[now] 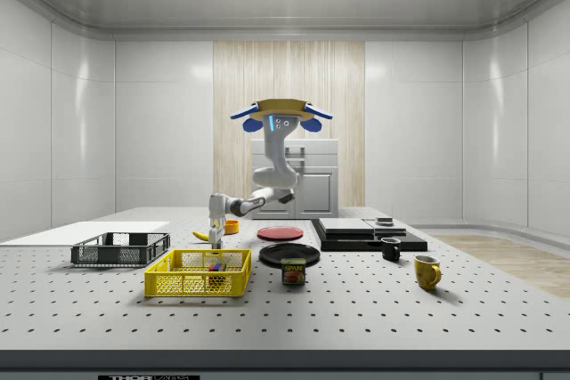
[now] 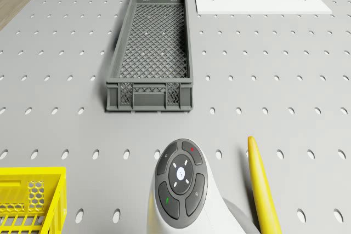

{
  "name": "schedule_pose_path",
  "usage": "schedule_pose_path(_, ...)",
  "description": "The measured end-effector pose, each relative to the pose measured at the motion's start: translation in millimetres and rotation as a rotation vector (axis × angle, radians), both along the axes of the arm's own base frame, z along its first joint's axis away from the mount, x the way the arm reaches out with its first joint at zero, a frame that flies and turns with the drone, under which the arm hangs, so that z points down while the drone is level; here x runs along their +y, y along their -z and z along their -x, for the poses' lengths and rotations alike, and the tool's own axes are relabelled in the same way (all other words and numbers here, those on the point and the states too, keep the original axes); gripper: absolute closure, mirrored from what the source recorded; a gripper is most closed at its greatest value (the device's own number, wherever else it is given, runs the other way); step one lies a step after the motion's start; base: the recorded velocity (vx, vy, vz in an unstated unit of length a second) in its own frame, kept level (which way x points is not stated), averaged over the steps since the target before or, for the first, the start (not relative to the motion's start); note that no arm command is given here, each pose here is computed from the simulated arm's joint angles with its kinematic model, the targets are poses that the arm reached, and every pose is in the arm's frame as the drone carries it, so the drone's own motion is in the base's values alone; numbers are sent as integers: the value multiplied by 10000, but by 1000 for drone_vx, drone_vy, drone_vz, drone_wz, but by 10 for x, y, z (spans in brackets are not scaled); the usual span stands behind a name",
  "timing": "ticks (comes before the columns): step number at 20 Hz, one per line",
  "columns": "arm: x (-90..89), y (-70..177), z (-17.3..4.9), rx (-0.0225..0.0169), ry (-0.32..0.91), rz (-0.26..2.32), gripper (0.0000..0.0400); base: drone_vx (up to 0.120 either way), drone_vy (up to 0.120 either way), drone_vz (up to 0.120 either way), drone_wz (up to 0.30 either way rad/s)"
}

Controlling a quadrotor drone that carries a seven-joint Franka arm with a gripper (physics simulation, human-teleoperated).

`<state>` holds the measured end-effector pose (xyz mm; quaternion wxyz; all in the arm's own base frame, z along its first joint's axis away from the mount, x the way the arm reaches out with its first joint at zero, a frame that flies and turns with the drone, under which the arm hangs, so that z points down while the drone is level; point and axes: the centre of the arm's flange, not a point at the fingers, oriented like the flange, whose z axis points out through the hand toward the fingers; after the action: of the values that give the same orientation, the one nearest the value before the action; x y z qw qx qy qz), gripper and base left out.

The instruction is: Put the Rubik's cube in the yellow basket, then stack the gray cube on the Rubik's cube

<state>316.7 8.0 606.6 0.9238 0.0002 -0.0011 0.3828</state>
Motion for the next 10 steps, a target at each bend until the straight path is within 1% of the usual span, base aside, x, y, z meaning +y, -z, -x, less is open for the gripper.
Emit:
schedule_pose_path(3,0,31,0,0,0,0,147,0,0,0,0)
schedule_pose_path(6,0,123,0,0,0,0,149,0,0,0,0)
schedule_pose_path(10,0,271,0,1,0,-1,150,0,0,120,0)
